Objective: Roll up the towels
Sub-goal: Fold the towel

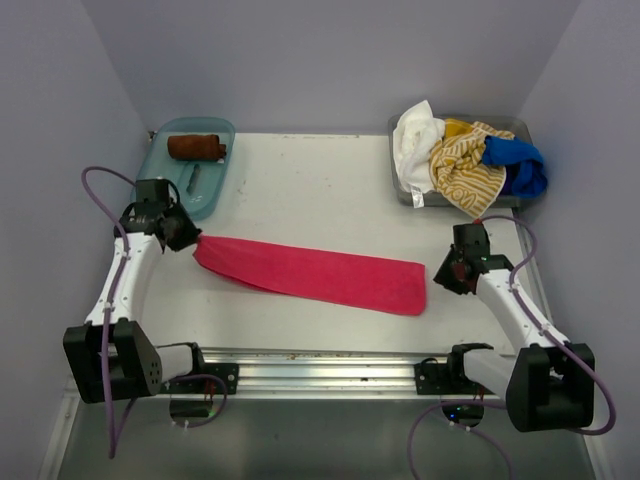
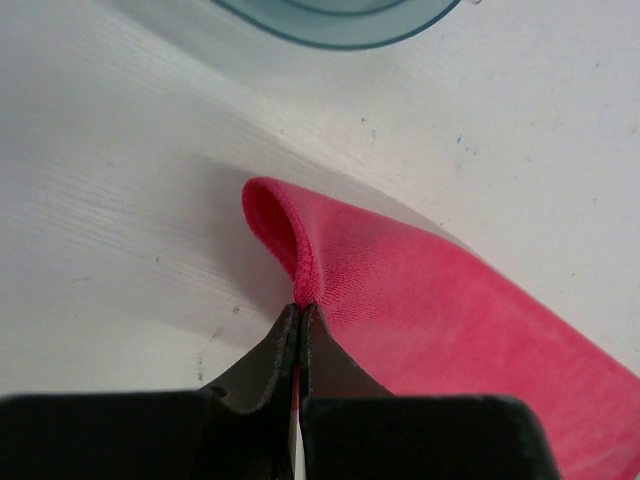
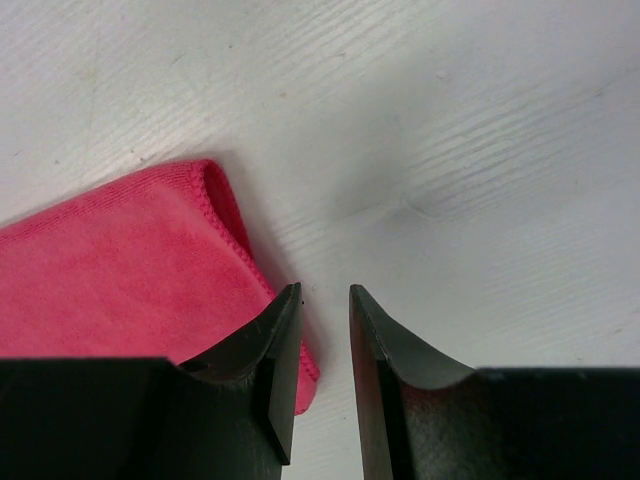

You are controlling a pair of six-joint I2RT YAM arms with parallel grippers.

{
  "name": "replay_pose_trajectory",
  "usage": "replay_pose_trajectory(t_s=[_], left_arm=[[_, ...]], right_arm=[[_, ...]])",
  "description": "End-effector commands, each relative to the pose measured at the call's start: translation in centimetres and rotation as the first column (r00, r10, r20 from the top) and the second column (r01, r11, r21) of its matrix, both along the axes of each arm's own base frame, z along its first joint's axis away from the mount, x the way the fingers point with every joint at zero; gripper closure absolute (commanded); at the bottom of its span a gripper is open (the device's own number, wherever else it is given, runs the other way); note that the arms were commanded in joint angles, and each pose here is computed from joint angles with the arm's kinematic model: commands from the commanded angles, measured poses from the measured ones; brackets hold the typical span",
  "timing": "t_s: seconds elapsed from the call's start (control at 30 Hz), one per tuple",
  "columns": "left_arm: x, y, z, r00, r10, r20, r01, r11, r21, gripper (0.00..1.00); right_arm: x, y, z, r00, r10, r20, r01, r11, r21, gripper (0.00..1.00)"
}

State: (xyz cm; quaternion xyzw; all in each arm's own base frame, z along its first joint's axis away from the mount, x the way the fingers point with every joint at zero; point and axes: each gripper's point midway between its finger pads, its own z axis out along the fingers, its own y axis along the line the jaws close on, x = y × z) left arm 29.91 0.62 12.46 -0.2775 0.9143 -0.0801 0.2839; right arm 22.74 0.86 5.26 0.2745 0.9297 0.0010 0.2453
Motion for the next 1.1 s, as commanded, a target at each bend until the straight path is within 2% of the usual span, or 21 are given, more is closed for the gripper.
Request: replay_pose_trajectory(t_s=[0.0,0.1,0.17,0.33,0.5,0.73,0.87,0.9,0.97,1.07], left_arm=[[1.3,0.3,5.1,0.991,-0.039,0.131,0.036,0.999,0.025,1.00],[1.7,0.2,7.6,0.976,-0.063,0.206,0.054,0.997,0.049,1.00],[1.6,0.6,8.5,0.976,-0.056,0.213,0.041,0.996,0.075,1.00],[1.6,0.9,9.0,0.973,-0.027,0.228,0.007,0.996,0.089,1.00],[1.9,0.7,9.2,0.972,-0.040,0.232,0.021,0.996,0.083,1.00],[2.6,-0.6,10.8,0.952,-0.106,0.288,0.094,0.994,0.056,1.00],[3.1,-1.8,11.7,0.941,-0.160,0.298,0.140,0.986,0.086,1.00],[3.2,-3.0,11.9,0.934,-0.192,0.303,0.174,0.981,0.086,1.00],[3.6,-4.4,12.5,0.922,-0.226,0.314,0.206,0.974,0.095,1.00],[3.7,-8.5,13.1,0.886,-0.308,0.346,0.311,0.949,0.049,1.00]], right_arm=[[0.4,1.9,-0.7,0.997,0.073,0.011,-0.073,0.994,0.079,0.71],[0.1,2.7,-1.4,0.997,0.071,0.014,-0.072,0.993,0.097,0.69],[0.8,3.6,-1.1,0.994,0.089,0.068,-0.097,0.986,0.138,0.64],[1.3,5.6,-0.6,0.983,0.146,0.114,-0.169,0.961,0.220,0.51],[2.1,7.4,-0.1,0.969,0.214,0.120,-0.236,0.945,0.227,0.50],[2.4,10.0,-1.1,0.955,0.284,0.084,-0.295,0.932,0.211,0.57],[2.4,9.5,-1.8,0.962,0.267,0.056,-0.273,0.944,0.184,0.71],[2.5,9.3,-1.8,0.964,0.261,0.054,-0.267,0.948,0.173,0.77],[2.5,9.1,-2.1,0.964,0.261,0.047,-0.265,0.950,0.166,0.80],[2.7,9.1,-2.6,0.964,0.264,0.036,-0.266,0.950,0.161,0.80]])
